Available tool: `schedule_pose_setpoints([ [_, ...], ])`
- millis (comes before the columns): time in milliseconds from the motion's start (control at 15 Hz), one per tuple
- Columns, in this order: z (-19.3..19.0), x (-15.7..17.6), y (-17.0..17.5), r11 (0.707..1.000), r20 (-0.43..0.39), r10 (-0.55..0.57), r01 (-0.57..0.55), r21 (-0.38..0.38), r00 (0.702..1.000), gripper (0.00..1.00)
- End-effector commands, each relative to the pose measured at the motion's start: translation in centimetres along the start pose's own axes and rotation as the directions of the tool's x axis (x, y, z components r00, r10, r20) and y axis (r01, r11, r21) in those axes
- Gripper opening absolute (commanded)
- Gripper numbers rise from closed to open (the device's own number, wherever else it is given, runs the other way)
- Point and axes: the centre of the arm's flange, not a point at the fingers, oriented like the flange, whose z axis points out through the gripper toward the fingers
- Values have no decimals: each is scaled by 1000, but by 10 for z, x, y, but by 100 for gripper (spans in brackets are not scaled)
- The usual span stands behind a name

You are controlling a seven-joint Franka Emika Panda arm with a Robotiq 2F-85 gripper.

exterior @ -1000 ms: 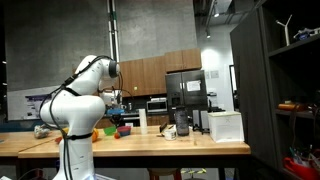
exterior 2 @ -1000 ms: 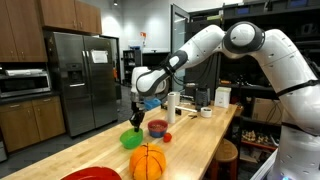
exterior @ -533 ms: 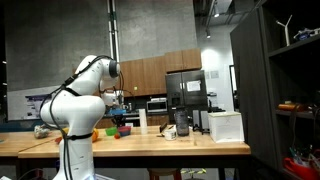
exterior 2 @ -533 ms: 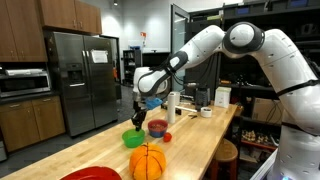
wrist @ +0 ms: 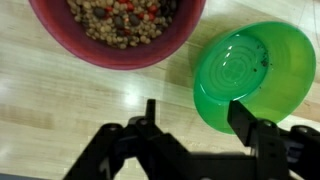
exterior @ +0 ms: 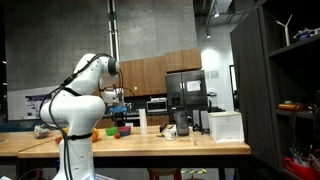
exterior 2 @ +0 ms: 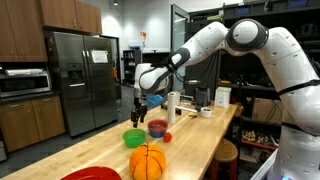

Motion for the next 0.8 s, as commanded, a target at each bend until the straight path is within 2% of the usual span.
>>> schedule_pose_setpoints([
  [0, -27, -23, 7, 999, -9, 32, -32, -43, 999, 100],
  [267, -42, -37, 13, 994, -8, 95, -95, -57, 995, 100],
  [333, -33, -25, 13, 996, -6, 82, -82, -46, 997, 100],
  [733, -30, -25, 12, 996, -3, 79, -79, -45, 997, 100],
])
